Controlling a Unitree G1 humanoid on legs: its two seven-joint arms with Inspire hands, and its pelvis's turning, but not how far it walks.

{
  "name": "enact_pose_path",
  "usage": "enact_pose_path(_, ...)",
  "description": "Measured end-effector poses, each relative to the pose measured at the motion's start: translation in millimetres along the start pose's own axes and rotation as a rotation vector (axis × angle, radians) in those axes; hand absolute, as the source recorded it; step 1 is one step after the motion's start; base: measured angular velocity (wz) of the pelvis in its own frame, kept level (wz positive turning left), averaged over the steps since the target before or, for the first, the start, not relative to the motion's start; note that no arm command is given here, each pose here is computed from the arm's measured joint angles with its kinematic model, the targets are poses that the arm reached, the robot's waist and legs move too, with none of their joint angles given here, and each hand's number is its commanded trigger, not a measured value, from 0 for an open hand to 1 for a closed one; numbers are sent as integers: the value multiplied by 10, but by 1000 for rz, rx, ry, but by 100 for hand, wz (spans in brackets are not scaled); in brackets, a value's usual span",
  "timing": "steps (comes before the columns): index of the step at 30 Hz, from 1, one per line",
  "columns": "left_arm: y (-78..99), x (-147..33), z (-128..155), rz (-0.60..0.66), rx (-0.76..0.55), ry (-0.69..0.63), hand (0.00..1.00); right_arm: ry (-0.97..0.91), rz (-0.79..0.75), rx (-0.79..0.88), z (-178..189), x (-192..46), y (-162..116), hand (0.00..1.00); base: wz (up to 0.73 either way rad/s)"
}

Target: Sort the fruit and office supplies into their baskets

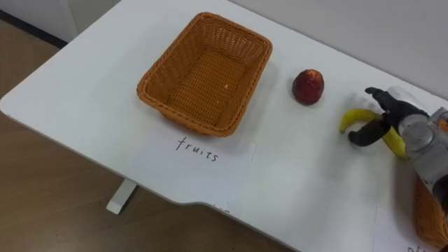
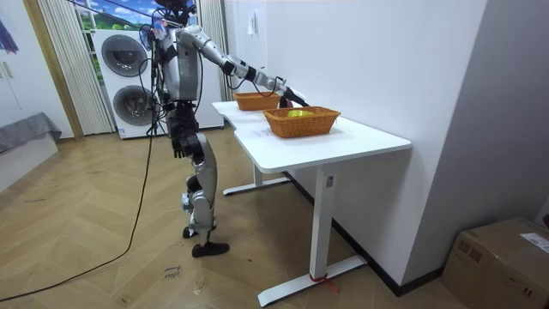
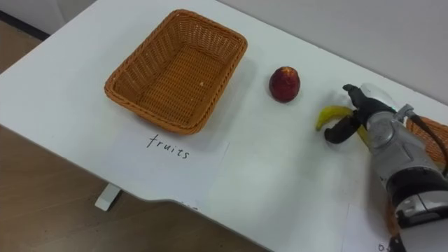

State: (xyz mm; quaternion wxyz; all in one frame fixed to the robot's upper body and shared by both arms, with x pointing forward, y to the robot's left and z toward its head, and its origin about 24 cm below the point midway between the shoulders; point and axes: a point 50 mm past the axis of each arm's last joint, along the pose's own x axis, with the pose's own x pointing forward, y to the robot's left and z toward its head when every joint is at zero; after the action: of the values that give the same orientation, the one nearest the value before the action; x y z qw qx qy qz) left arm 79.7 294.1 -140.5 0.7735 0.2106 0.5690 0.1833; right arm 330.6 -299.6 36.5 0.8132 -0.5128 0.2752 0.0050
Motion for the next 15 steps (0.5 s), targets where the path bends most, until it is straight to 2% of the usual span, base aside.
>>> enact_pose_path(9,-4,11,93,-18,-9,-22,0,10,137,-62,-11,-1,127,0,0)
enact_pose_path(15,-5,18,176,-22,-15,-41,0,38,165,-69,-77,-3,129,0,0)
